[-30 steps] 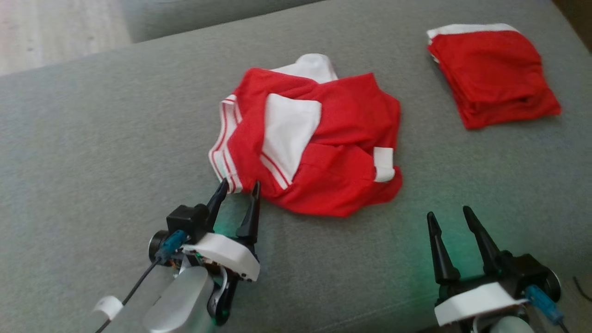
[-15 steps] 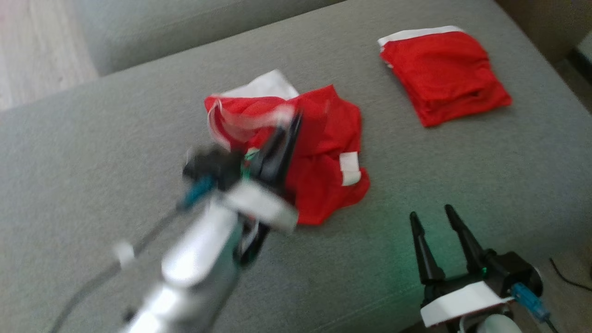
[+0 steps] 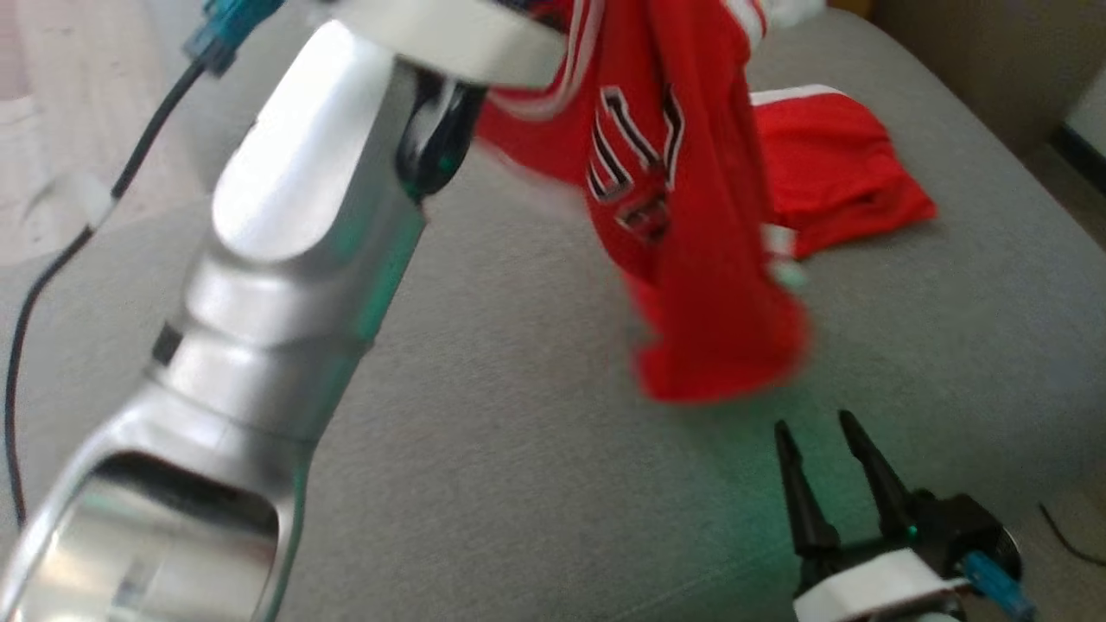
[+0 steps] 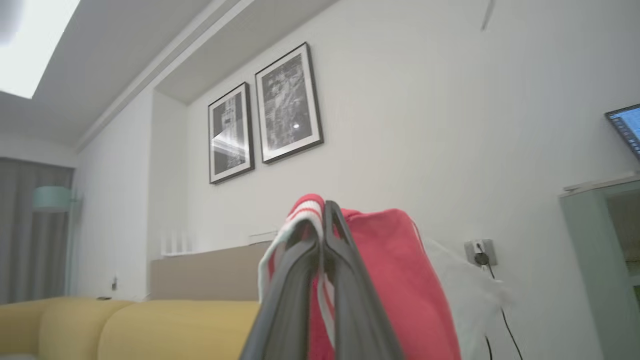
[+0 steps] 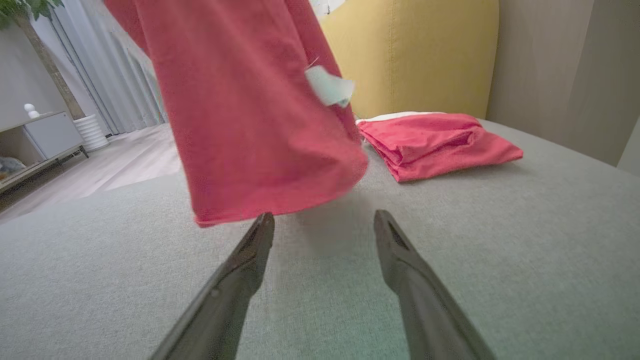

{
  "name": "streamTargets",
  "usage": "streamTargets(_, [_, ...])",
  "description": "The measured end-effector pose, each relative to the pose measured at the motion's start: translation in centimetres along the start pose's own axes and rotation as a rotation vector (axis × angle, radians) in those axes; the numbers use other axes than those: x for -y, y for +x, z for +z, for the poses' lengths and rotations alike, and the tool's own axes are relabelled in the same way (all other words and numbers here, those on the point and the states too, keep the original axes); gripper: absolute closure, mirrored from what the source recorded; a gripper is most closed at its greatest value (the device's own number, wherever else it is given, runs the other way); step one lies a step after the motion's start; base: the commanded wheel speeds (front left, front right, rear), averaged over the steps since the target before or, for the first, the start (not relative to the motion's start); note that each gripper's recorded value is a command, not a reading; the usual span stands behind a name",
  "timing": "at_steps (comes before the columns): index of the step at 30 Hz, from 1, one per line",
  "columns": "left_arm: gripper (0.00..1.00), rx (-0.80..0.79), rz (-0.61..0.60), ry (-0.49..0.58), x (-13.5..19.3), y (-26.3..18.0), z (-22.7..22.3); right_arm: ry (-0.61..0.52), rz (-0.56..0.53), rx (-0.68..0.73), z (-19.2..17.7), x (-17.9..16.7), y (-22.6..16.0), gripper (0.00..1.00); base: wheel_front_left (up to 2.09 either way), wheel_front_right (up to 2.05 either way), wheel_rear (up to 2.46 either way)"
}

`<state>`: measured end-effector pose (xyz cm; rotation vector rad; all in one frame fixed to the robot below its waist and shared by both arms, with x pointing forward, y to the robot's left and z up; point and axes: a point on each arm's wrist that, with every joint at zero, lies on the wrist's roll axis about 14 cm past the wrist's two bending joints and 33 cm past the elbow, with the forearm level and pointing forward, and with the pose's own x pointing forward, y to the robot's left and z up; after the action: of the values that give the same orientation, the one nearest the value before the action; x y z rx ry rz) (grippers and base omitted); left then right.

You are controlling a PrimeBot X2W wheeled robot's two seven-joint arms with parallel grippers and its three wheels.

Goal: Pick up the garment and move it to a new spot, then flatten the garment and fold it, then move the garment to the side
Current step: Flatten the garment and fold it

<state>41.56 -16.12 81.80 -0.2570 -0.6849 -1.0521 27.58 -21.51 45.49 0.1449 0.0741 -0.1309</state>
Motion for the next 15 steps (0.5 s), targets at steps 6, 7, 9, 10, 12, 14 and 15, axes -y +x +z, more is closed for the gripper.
streamTargets(6, [1.0, -0.28, 0.308, -0.108, -5.9, -13.3, -9.2, 0.0, 0.057, -0.028, -0.8, -1.4, 0.7, 0.0, 0.0, 0.0, 0.0])
streamTargets(7, [1.0, -0.346, 0.385, -0.144, -6.5, -17.1, -11.2, -0.003, 0.066, -0.029, -0.8, -1.6, 1.0, 0.0, 0.0, 0.0, 0.0])
streamTargets(9, [1.0, -0.413, 0.471, -0.182, -6.9, -21.1, -12.9, -0.004, 0.077, -0.03, -0.8, -1.9, 1.3, 0.0, 0.0, 0.0, 0.0])
streamTargets(10, [1.0, -0.477, 0.549, -0.213, -7.0, -25.1, -14.4, -0.007, 0.089, -0.033, -0.9, -2.2, 1.6, 0.0, 0.0, 0.0, 0.0])
streamTargets(12, [1.0, -0.583, 0.683, -0.253, -6.5, -32.0, -16.2, -0.015, 0.12, -0.038, -1.0, -3.0, 2.3, 0.0, 0.0, 0.0, 0.0])
streamTargets(14, [1.0, -0.642, 0.805, -0.289, -6.0, -37.0, -16.9, -0.02, 0.147, -0.047, -1.2, -3.8, 2.7, 0.0, 0.0, 0.0, 0.0])
streamTargets(15, [0.75, -0.662, 0.853, -0.297, -5.8, -38.9, -16.9, -0.021, 0.159, -0.053, -1.4, -4.2, 2.9, 0.0, 0.0, 0.0, 0.0])
